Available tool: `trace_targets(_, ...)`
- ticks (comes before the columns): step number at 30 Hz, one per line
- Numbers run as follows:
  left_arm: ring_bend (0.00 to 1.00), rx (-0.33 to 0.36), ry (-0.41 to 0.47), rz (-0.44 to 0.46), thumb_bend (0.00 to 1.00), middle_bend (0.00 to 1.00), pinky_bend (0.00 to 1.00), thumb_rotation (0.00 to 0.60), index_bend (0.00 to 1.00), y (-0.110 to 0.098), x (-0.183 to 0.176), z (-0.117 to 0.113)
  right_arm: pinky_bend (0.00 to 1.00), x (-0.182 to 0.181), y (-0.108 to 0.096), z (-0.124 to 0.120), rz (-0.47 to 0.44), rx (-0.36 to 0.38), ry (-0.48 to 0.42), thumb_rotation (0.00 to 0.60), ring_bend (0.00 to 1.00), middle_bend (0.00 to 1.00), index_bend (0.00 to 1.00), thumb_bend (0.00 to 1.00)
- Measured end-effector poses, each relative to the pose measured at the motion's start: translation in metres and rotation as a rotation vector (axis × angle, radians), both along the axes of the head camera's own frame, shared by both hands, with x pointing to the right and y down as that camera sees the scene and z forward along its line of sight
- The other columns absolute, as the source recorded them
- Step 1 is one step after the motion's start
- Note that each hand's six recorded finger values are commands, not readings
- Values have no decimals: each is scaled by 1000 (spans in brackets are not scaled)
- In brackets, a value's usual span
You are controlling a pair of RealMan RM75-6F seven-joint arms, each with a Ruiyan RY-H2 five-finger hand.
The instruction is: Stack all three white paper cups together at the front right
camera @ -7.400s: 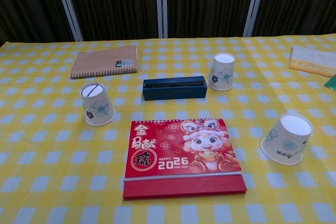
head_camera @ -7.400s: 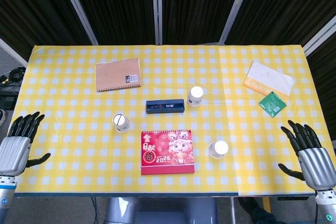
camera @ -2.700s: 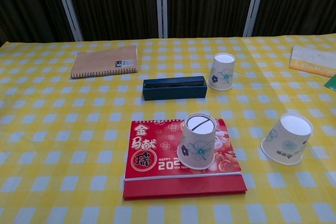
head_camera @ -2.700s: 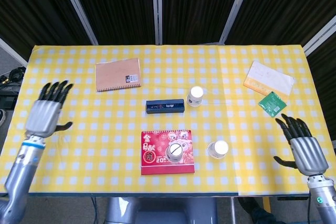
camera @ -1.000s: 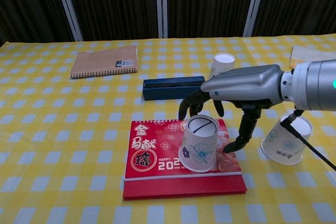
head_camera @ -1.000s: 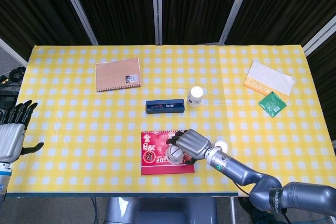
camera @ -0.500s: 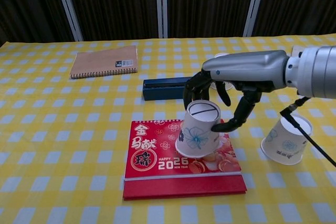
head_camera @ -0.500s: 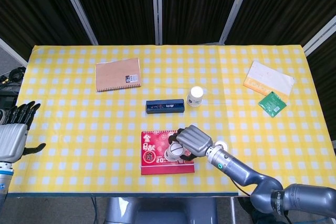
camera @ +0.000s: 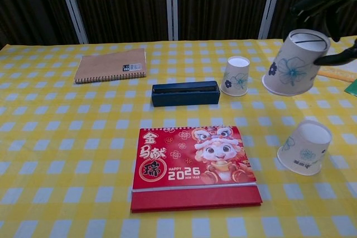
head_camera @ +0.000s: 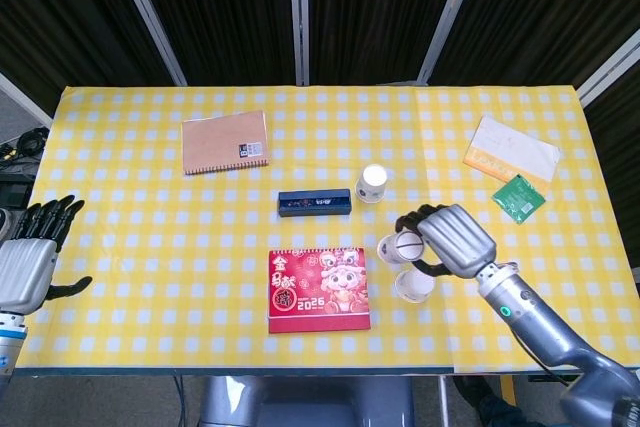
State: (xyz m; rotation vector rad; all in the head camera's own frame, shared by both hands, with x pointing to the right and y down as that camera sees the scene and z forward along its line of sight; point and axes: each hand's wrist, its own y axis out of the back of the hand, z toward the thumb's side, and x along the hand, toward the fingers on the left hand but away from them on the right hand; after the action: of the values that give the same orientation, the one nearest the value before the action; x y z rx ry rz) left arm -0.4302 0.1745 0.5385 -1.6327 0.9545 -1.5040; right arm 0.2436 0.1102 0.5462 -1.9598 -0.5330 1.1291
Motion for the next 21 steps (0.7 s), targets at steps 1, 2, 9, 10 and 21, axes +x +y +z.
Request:
trace_targets(1, 0, 4, 0, 3, 0, 0, 0, 600, 0, 0, 0, -1, 524, 5, 3, -1, 3, -5, 7, 600, 366, 464, 415, 285)
trace_targets(2, 0, 10, -1, 7, 0, 0, 0, 600, 0, 0, 1, -2, 524, 11, 8, -1, 6, -14, 17, 600, 366, 464, 415, 285)
trace_targets(9, 0, 48, -3, 23, 0, 0, 0, 600, 0, 0, 4, -10, 524, 43, 28, 7, 40, -65, 60, 600, 366, 463, 418, 286)
trace_targets(10, 0, 49, -4, 24, 0, 0, 0, 600, 0, 1, 4, -10, 524, 44, 30, 9, 44, -70, 58, 600, 366, 462, 418, 287)
trace_targets(21, 0, 37, 1, 25, 0, 0, 0, 600, 0, 3, 5, -9, 524, 43, 39, 28, 51, -120, 48, 600, 366, 455, 419, 290)
